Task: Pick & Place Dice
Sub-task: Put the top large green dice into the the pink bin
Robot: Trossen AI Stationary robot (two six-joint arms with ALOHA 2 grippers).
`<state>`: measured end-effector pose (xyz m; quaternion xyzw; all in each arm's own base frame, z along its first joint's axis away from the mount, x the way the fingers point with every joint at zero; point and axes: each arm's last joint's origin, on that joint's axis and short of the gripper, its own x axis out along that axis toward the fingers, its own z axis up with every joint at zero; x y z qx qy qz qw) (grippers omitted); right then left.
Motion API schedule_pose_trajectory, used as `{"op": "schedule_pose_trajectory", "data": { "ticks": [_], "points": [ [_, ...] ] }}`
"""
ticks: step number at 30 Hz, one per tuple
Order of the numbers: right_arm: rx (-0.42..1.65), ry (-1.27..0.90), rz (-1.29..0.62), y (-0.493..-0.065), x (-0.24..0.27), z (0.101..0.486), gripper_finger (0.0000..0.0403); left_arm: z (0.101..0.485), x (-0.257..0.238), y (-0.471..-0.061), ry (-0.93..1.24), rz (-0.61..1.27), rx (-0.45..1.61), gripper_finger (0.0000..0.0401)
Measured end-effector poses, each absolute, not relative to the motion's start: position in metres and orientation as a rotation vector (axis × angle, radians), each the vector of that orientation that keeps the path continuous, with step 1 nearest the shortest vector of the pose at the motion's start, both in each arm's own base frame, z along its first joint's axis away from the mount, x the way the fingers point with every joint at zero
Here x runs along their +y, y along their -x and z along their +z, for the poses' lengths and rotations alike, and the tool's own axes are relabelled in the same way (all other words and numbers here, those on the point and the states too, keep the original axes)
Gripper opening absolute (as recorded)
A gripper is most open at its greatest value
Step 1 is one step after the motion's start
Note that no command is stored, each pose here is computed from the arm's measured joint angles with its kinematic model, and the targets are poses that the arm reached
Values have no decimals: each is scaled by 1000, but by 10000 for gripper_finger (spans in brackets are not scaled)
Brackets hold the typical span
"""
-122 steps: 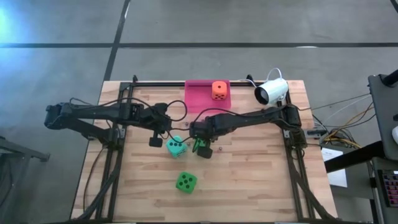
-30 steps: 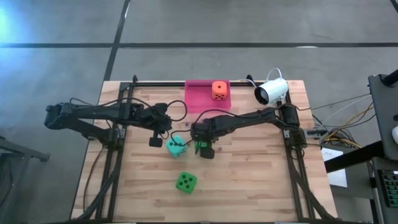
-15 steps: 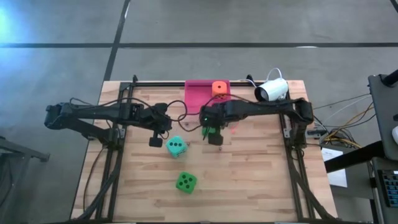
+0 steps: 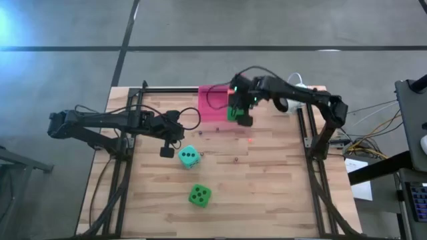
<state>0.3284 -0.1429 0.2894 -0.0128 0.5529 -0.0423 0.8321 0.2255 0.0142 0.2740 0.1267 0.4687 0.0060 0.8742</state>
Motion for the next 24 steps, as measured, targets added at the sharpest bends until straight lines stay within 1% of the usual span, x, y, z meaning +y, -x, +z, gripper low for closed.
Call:
{"op": "schedule_pose_trajectory", "data": {
  "ticks": [3, 6, 12, 17, 24],
  "points": [
    [1166, 6, -69, -321, -167, 283, 359, 274, 14, -226, -265, 13, 979, 8],
    [1162, 32, -61, -319, -182, 277, 360, 274, 14, -226, -265, 13, 979, 8],
    [1170, 82, -24, -323, -191, 264, 360, 274, 14, -226, -265, 12, 979, 8],
    [1202, 47, -47, -324, -199, 254, 361, 274, 14, -226, -265, 12, 979, 8],
    [1203, 45, -55, -324, -200, 249, 367, 274, 14, -226, -265, 12, 979, 8]
  ]
}}
